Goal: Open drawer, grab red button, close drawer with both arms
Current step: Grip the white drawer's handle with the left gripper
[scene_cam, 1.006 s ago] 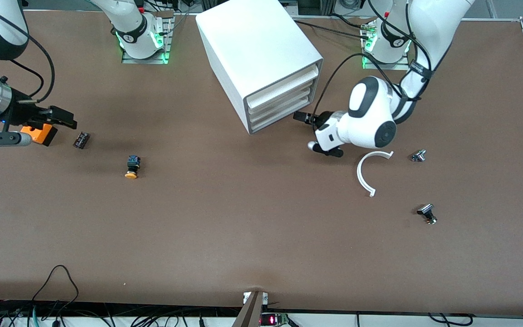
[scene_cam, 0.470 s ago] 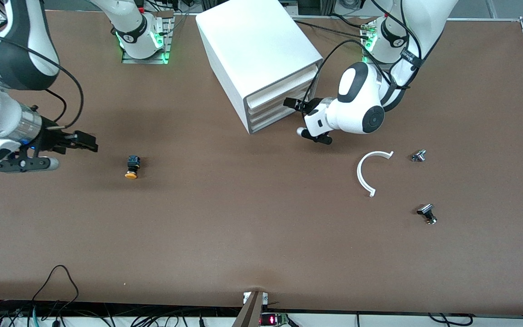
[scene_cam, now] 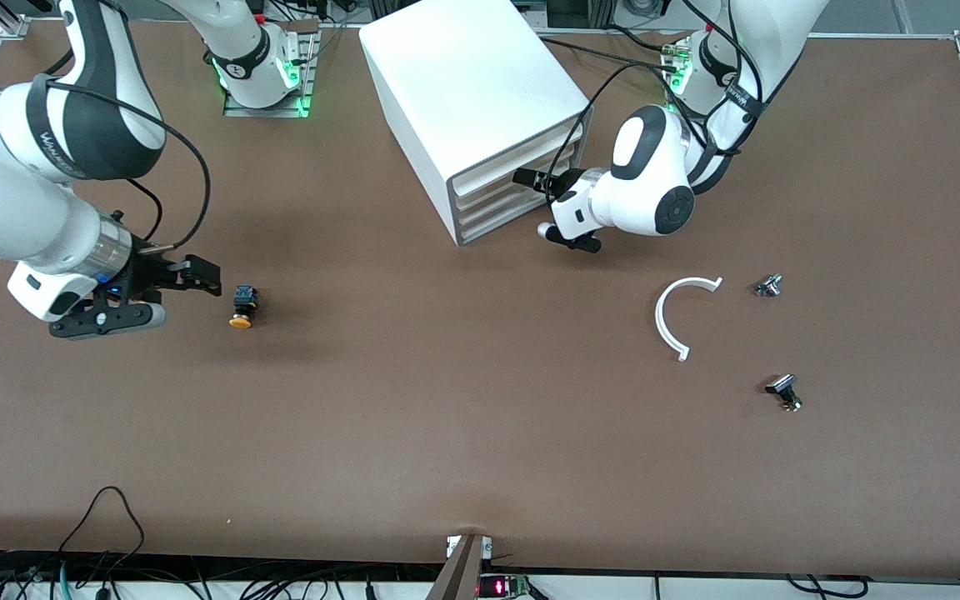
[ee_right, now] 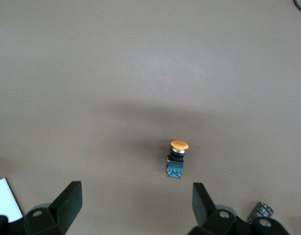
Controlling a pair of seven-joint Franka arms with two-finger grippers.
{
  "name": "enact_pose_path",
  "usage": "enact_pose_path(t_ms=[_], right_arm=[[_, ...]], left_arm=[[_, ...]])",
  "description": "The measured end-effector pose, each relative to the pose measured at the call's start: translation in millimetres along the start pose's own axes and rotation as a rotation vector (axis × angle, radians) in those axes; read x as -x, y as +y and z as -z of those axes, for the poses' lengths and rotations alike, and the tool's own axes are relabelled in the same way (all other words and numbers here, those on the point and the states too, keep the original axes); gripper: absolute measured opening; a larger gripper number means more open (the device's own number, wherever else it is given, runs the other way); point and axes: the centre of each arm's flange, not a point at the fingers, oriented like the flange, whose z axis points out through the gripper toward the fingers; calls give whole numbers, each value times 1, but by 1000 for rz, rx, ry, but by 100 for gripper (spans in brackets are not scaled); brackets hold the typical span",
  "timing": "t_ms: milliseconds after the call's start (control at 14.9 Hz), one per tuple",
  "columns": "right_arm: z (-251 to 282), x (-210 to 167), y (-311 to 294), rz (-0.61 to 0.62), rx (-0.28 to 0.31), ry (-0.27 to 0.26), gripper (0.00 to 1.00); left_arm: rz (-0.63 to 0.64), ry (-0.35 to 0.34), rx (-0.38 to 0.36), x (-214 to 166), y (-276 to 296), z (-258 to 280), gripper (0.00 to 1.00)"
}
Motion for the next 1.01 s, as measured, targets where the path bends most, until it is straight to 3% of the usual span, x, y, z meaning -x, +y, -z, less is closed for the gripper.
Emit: enact_pose_path(t_ms=[403, 470, 604, 1006], right_arm=[[-7, -10, -15, 24, 2, 16, 100], [-7, -11, -16, 26, 2, 17, 100], [-6, -11, -17, 27, 2, 18, 100], [-12, -12, -18, 29, 3, 10, 100]], left_arm=[[-4, 20, 29, 2, 11, 6, 36], [-5, 21, 28, 3, 12, 6, 34], [-2, 18, 28, 4, 10, 6, 41], [62, -2, 66, 6, -8, -3, 96]])
